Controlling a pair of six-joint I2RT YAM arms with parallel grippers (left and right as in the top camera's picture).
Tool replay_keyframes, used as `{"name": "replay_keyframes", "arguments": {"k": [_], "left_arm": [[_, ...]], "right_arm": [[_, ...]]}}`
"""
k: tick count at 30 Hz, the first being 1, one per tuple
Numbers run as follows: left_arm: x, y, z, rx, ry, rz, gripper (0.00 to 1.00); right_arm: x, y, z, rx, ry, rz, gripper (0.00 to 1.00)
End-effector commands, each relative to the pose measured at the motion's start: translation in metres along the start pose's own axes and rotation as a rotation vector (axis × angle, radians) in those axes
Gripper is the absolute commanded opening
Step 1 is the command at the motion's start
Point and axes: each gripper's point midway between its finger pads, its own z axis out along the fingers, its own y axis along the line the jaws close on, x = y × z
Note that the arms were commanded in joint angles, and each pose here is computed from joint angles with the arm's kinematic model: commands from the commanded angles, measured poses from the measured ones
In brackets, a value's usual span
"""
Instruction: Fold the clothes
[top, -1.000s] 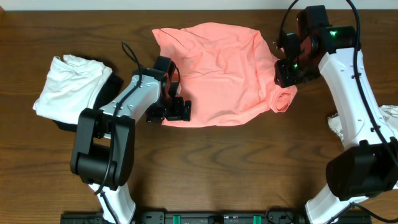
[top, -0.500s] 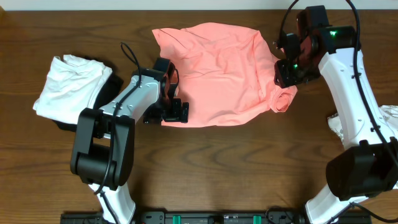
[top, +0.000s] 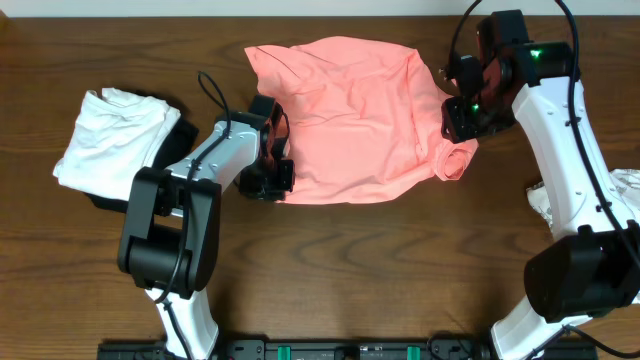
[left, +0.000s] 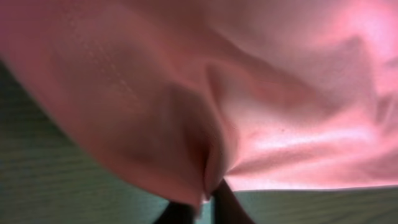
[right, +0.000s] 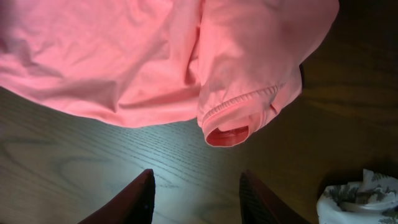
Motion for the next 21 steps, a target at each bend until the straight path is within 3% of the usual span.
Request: {"name": "replay_keyframes", "arguments": {"k": [1,7,14,21], "left_arm": [[0.007,0.013,0.003,-0.049,0.034,-0.015,0.06],[0.011,0.077,-0.039,-0.319,-0.033,-0.167,0.06],[0.005,0.092,-0.082,-0.277,-0.166,-0.253,0.06],[0.005,0.091,-0.086,-0.275,-0.177,-0.249,0.06]], "right_arm": [[0.0,0.005,0.001,-0.006,0.005,-0.023,0.42],[0.004,0.003,0.001,0.006,0.023,-0.031,0.42],[0.016,0.009,0.001,-0.013,0.071,-0.061,0.4],[0.036,0.044,0.026,-0.096,0.152,-0.116,0.41]]}}
